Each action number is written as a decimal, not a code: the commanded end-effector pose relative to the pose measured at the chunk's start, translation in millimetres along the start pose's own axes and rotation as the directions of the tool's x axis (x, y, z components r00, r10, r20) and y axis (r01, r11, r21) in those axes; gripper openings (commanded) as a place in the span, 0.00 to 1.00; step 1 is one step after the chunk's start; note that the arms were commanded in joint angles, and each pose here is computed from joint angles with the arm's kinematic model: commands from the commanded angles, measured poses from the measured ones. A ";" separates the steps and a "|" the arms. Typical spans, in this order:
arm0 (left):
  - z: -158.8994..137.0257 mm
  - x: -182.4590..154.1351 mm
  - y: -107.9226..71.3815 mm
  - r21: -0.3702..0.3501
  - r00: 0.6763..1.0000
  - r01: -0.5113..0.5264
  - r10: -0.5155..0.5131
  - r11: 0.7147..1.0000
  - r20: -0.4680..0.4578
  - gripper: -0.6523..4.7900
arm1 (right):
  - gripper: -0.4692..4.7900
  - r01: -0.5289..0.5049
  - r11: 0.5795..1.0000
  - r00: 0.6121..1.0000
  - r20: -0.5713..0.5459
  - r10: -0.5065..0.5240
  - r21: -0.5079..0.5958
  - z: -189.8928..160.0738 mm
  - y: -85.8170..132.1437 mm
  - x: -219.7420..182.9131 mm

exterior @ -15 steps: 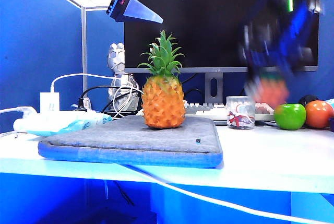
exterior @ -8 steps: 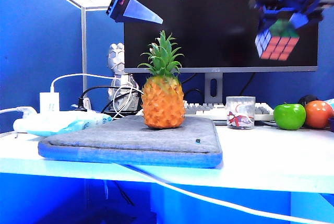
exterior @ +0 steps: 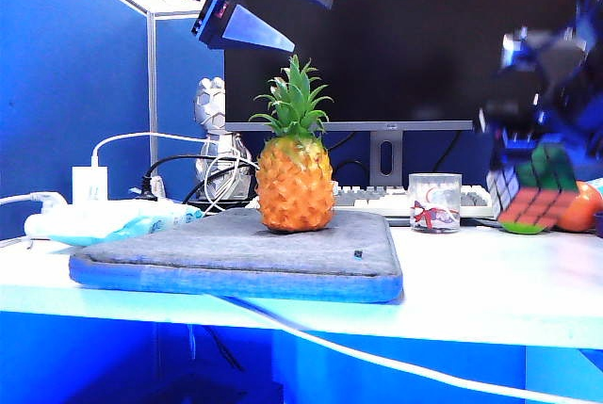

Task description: Rotate the Rubik's Cube so that its red face is facing towards you.

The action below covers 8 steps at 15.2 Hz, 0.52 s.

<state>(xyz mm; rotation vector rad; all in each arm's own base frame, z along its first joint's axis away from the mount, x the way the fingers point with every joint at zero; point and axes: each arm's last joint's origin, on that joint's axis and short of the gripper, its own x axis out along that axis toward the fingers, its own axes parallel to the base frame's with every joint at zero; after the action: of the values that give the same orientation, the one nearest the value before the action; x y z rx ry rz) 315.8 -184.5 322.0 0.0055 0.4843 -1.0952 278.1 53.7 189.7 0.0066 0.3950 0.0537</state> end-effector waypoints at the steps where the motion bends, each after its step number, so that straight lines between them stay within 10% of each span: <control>1: 2.4 -1.1 -1.3 -0.005 1.000 0.008 -0.008 1.000 0.015 0.89 | 0.20 0.027 1.000 0.993 0.114 -0.027 0.003 8.7 -0.1 8.0; 8: 2.4 -1.1 -1.3 -0.011 1.000 0.008 -0.008 1.000 0.015 0.89 | 0.21 0.041 0.999 0.999 0.035 -0.040 -0.013 -23.4 -1.2 38.6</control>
<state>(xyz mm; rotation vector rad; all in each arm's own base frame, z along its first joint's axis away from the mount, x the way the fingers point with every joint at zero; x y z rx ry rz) 315.9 -184.4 322.1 -0.0123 0.4947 -1.0911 301.0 53.9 151.0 -0.0255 0.4080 0.0246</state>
